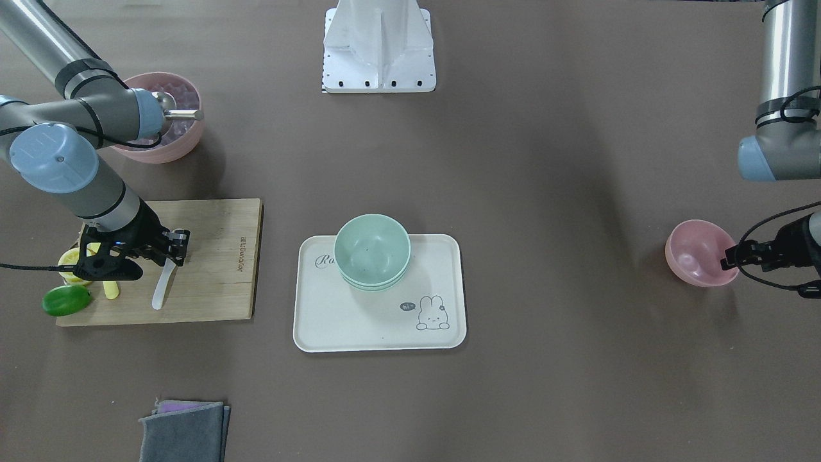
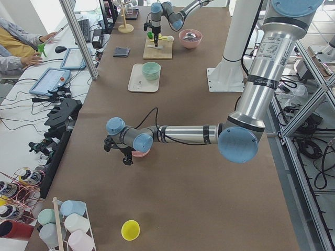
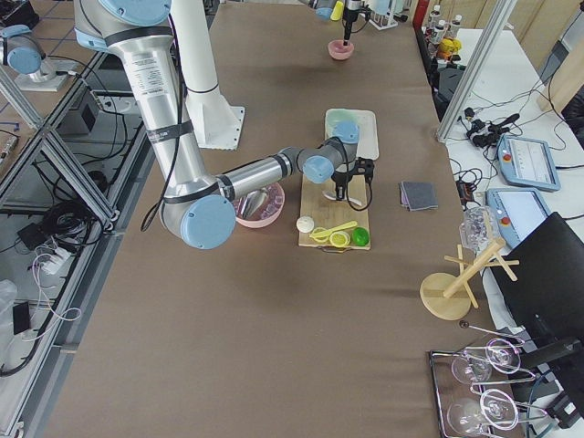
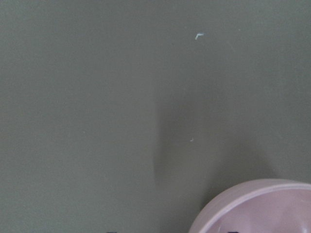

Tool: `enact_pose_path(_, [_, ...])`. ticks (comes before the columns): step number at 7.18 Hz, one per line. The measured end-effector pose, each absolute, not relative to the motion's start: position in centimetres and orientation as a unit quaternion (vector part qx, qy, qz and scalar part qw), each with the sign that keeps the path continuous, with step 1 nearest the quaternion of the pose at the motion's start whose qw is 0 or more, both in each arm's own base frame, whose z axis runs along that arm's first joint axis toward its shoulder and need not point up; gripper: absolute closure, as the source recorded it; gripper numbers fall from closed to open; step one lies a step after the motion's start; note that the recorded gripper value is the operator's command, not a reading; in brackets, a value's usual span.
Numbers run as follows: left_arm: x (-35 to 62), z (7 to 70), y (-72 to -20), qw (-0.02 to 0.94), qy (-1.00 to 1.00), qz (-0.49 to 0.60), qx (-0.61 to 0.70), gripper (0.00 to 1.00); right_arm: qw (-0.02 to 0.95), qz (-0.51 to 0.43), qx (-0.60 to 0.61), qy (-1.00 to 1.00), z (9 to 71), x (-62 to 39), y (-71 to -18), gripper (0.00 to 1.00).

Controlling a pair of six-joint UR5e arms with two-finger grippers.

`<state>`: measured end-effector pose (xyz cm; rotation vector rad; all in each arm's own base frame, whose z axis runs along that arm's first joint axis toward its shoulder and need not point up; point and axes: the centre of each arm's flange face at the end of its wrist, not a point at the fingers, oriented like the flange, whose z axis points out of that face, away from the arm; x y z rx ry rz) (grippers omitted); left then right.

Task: Stack pink bowl on green and place spoon
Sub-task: 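Carry pink bowl onto green bowl with left gripper while right lifts spoon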

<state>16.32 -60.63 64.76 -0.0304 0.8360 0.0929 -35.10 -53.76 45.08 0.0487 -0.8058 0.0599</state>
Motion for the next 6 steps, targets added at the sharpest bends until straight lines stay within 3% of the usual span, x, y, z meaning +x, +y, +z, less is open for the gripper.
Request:
enact_pose_path(4, [17.2,61.7,-61.5,0.907,0.417,0.052,-0.005,1.0,0.915,0.038,0.023,-0.401,44.8,-33.0,-54.8,1.0])
enact_pose_path(6, [20.0,52.8,-64.2,0.892,0.452,0.019,-0.007,1.0,0.904,0.05,0.027,-0.423,42.1,-30.5,-56.9,1.0])
